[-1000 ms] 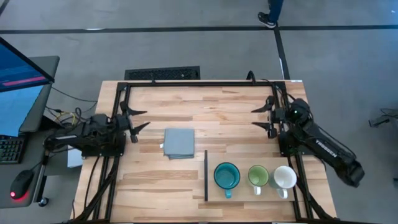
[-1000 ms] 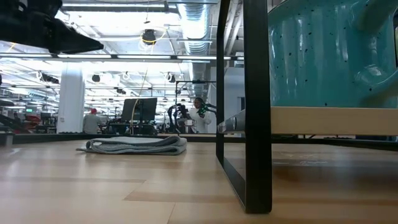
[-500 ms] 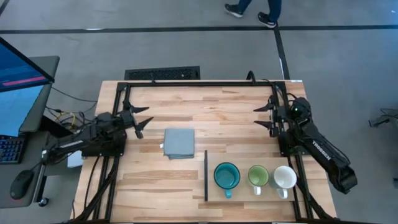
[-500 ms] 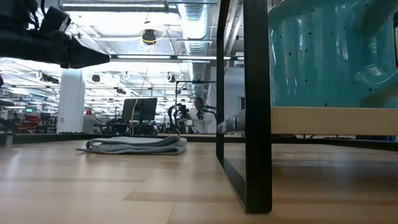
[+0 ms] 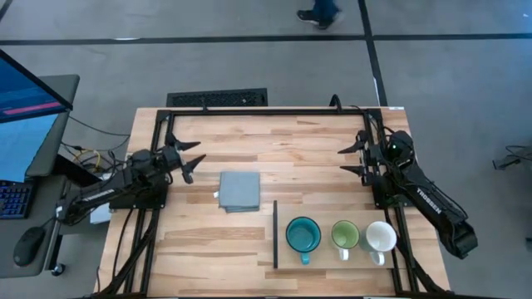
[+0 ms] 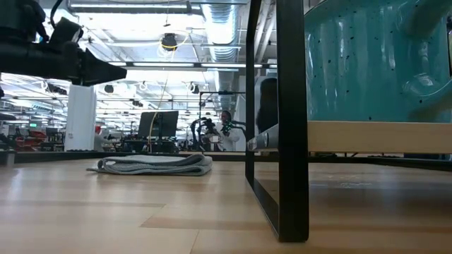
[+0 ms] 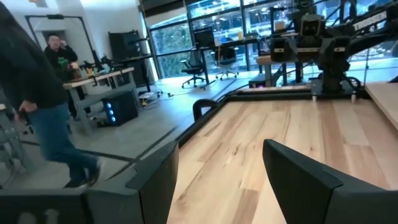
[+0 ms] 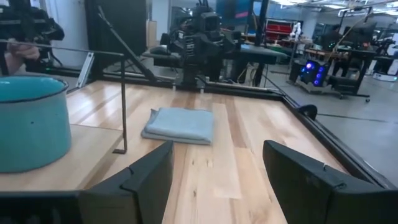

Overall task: Stack small to large cups/mugs on shelf
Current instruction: Return to Home Position

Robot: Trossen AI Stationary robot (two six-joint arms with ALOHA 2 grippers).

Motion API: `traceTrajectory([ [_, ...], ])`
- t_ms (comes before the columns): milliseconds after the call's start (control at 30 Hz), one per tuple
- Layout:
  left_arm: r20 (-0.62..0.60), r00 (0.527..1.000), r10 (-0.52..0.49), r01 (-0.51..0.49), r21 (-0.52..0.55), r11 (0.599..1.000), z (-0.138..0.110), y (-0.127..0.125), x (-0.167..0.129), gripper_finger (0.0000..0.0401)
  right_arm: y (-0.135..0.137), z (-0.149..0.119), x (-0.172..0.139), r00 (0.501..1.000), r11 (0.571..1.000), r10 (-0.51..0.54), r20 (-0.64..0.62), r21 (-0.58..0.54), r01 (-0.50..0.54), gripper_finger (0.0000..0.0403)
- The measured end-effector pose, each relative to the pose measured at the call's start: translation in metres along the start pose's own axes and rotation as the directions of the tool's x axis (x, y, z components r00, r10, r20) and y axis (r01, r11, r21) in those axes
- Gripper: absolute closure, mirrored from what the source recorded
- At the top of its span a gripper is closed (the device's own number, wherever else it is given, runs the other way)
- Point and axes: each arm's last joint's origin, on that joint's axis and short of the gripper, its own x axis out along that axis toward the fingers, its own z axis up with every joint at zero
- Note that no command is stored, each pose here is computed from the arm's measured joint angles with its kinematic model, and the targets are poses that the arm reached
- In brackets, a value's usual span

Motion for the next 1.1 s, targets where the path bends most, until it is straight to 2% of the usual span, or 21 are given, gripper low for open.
traceTrajectory([
  [200, -0.003, 1.0, 0.016, -0.016, -0.018, 1.0, 0.0, 0.002, 0.0, 0.0175, 0.0, 0.0, 0.0, 1.0, 1.0, -0.005, -0.003, -0.015, 0.005, 0.0132],
  [333, -0.004, 1.0, 0.009, -0.009, -0.018, 1.0, -0.001, 0.001, 0.0, 0.0175, -0.002, 0.0, 0.0, 0.997, 0.997, -0.071, -0.019, 0.037, 0.072, 0.0132],
  [467, -0.005, 1.0, 0.009, -0.009, -0.017, 1.0, -0.001, 0.001, 0.0, 0.0175, -0.003, 0.001, -0.001, 0.991, 0.99, -0.135, -0.024, 0.036, 0.135, 0.0132],
  [633, -0.007, 1.0, 0.008, -0.008, -0.008, 1.0, -0.001, 0.001, 0.0, 0.0175, 0.0, 0.01, -0.004, 0.98, 0.98, -0.196, 0.025, 0.024, 0.196, 0.0132],
  [767, -0.008, 1.0, 0.008, -0.008, 0.005, 1.0, -0.001, 0.001, 0.0, 0.0175, 0.005, 0.017, -0.007, 0.976, 0.979, -0.205, 0.073, 0.008, 0.205, 0.0132],
  [833, -0.008, 1.0, 0.008, -0.008, 0.006, 1.0, -0.002, 0.001, 0.0, 0.0175, 0.005, 0.017, -0.006, 0.974, 0.976, -0.215, 0.073, 0.044, 0.212, 0.0132],
  [967, -0.017, 1.0, 0.001, -0.001, 0.006, 1.0, -0.002, 0.001, 0.001, 0.0175, 0.003, 0.013, -0.006, 0.95, 0.946, -0.31, 0.039, 0.116, 0.304, 0.0132],
  [1100, -0.036, 0.999, -0.016, 0.016, 0.006, 1.0, -0.004, 0.0, 0.002, 0.0175, 0.004, 0.013, -0.004, 0.949, 0.946, -0.312, 0.038, 0.1, 0.307, 0.0132],
])
